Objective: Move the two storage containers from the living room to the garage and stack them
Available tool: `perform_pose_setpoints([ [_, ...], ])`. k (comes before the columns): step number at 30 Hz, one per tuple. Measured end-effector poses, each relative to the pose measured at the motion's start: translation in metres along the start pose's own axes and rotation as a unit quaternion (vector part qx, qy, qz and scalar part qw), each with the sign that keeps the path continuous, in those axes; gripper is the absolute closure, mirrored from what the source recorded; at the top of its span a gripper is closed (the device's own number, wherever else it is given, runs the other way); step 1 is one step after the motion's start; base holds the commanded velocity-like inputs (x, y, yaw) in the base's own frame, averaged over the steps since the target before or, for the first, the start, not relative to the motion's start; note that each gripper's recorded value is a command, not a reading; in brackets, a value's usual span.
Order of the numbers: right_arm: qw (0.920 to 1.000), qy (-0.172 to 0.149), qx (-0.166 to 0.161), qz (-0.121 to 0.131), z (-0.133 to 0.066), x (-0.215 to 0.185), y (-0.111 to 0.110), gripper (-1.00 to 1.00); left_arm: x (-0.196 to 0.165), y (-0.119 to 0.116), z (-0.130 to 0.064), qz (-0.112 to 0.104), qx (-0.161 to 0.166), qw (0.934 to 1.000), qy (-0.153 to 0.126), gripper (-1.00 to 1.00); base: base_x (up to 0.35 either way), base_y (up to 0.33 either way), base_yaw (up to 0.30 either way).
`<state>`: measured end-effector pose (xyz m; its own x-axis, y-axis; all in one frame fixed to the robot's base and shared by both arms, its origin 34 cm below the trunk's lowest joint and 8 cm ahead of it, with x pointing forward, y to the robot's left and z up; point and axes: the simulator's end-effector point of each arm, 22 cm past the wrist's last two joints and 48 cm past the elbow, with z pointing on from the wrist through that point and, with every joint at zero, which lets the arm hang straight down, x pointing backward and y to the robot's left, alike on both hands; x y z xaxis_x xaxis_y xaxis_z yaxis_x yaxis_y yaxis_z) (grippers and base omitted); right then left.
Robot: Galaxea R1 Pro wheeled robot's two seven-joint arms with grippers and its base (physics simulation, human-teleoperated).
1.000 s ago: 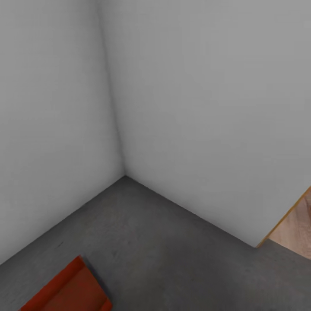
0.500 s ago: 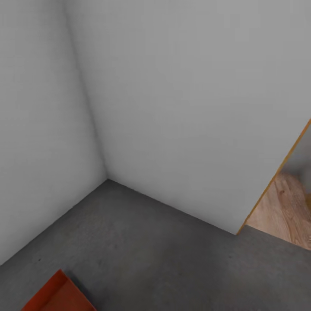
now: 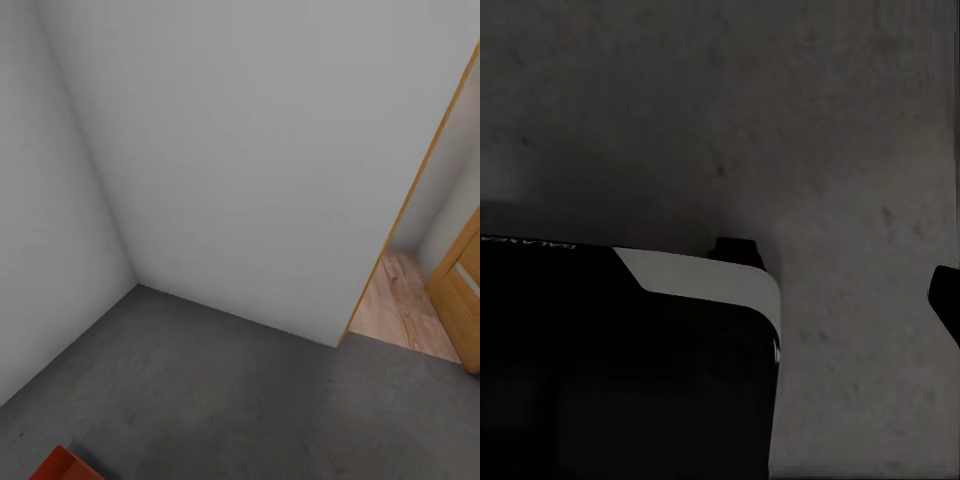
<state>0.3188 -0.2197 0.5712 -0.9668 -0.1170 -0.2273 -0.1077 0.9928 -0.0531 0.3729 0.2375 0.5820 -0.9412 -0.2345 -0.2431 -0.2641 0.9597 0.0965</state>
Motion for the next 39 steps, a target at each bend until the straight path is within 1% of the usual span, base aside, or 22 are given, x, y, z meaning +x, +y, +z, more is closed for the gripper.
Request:
perform_pose_setpoints([
  [4, 1.0, -0.001, 0.0, 0.0, 0.0001, -0.0006, -0.0006, -1.0, 0.0001, 0.0, 0.0, 0.0, 0.0, 1.0, 0.0, -1.0, 0.0, 0.0, -0.296],
  [7, 1.0, 0.0, -0.003, 0.0, 0.0001, -0.0003, 0.0006, -1.0, 0.0001, 0.0001, 0.0, 0.0, 0.0, 1.0, 0.0, -1.0, 0.0, 0.0, -0.157],
  [13, 1.0, 0.001, -0.006, 0.0, 0.0001, 0.0001, 0.0022, -1.0, 0.0001, 0.0001, 0.0, -0.001, 0.0, 1.0, 0.0, -1.0, 0.0, 0.0, -0.033],
  [24, 1.0, 0.009, -0.003, -0.001, -0.0003, 0.0078, -0.0013, -1.0, 0.0001, -0.0001, 0.0, 0.0, 0.0, 1.0, 0.0, -1.0, 0.0, 0.0, -0.001],
  [33, 1.0, 0.009, -0.003, -0.001, -0.0004, 0.0085, -0.0007, -1.0, 0.0001, 0.0001, 0.0, 0.0, 0.0, 1.0, 0.0, -1.0, 0.0, 0.0, -0.006],
  [39, 1.0, 0.009, -0.003, -0.001, -0.0005, 0.0083, -0.0004, -1.0, 0.0001, 0.0, 0.0, -0.001, 0.0, 1.0, 0.0, -1.0, 0.0, 0.0, -0.211],
])
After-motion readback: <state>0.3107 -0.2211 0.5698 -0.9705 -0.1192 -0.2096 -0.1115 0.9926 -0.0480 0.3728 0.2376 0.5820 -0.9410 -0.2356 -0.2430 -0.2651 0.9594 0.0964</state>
